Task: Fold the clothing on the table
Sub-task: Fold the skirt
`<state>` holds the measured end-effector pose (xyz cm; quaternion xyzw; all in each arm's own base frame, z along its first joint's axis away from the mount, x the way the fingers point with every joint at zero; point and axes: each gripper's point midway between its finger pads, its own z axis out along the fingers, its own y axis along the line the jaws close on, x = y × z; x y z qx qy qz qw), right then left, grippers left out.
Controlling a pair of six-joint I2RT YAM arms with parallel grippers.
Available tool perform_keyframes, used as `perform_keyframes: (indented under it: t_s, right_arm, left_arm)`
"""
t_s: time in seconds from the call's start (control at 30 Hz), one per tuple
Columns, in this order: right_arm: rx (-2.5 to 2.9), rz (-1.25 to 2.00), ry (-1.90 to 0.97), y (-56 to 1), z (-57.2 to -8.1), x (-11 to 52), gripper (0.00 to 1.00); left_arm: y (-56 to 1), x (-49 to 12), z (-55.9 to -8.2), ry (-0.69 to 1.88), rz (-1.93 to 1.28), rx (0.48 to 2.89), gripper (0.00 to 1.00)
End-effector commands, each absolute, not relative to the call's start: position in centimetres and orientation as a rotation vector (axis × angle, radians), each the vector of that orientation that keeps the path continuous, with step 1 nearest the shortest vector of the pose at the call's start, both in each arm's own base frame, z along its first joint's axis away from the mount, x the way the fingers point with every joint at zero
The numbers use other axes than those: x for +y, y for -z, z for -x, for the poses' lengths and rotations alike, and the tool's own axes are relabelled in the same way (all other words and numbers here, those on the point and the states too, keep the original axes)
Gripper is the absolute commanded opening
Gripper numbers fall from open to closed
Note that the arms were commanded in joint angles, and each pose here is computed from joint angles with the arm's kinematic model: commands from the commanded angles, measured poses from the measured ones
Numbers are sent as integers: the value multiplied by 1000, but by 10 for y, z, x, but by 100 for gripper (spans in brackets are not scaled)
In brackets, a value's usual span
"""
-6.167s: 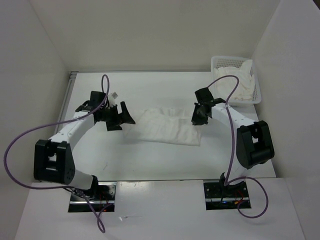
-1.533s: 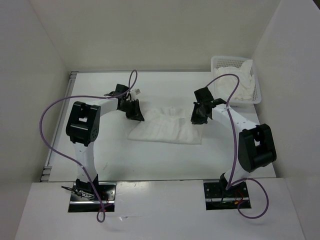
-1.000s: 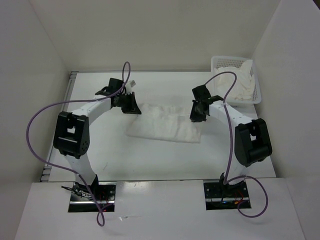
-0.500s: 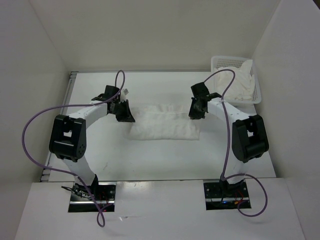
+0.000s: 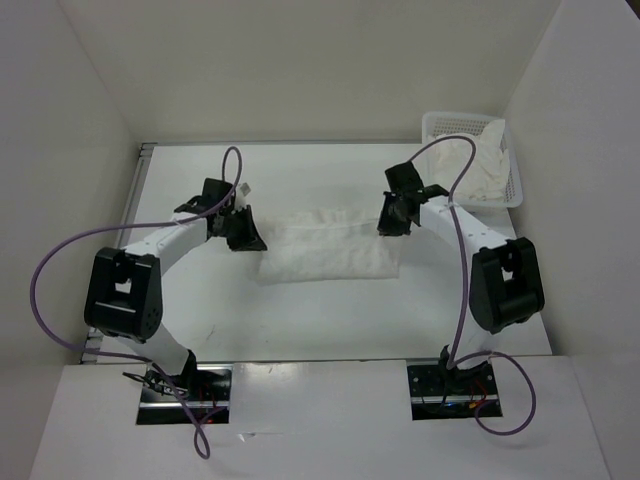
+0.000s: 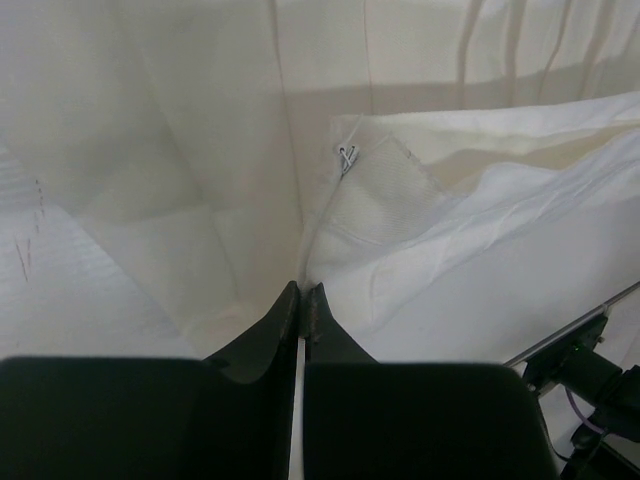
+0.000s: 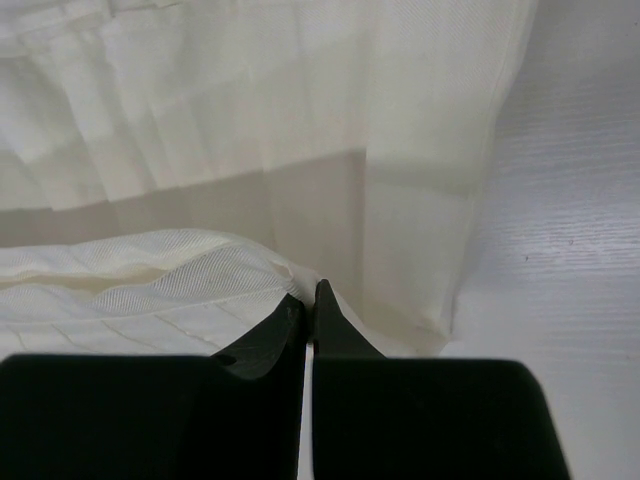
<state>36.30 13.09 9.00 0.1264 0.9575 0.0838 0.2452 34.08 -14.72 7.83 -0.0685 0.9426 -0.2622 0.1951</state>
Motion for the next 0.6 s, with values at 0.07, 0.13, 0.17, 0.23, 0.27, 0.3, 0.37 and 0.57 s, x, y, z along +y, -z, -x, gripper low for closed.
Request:
perform_keyframes:
  t_s: [0.07,0.13,0.17,0.23,0.27,0.3,0.37,0.57]
  right_arm:
    - [2511,-365,-150,-128,-369,108,0]
    - [2496,-353,-155,-136,-377,110,0]
    - [2500,-353,-153,-135,-380,111,0]
    - [2490,-341,-155,-139,-389,113,0]
    - [2505,-337,-162,-131,-395,117,0]
    - [2496,-333,-181,-133,-402,121,0]
    - [2528,-331,-177,-116,-410,126,0]
    - [2483,-364,-178,-106,-447,134,0]
  left_arm:
    - [-94,-119,-340,572,294,2596,0]
    - [-106,-117,-349,552,293,2567,0]
    - [-110,-118,-351,553,292,2562,0]
    - [-105,-115,-359,522,305,2571,0]
    - [-108,-116,-365,524,302,2562,0]
    - [-99,-117,-367,521,321,2586,0]
    - [-94,-118,-375,524,339,2591,0]
    - [-48,-112,-389,438,426,2663,0]
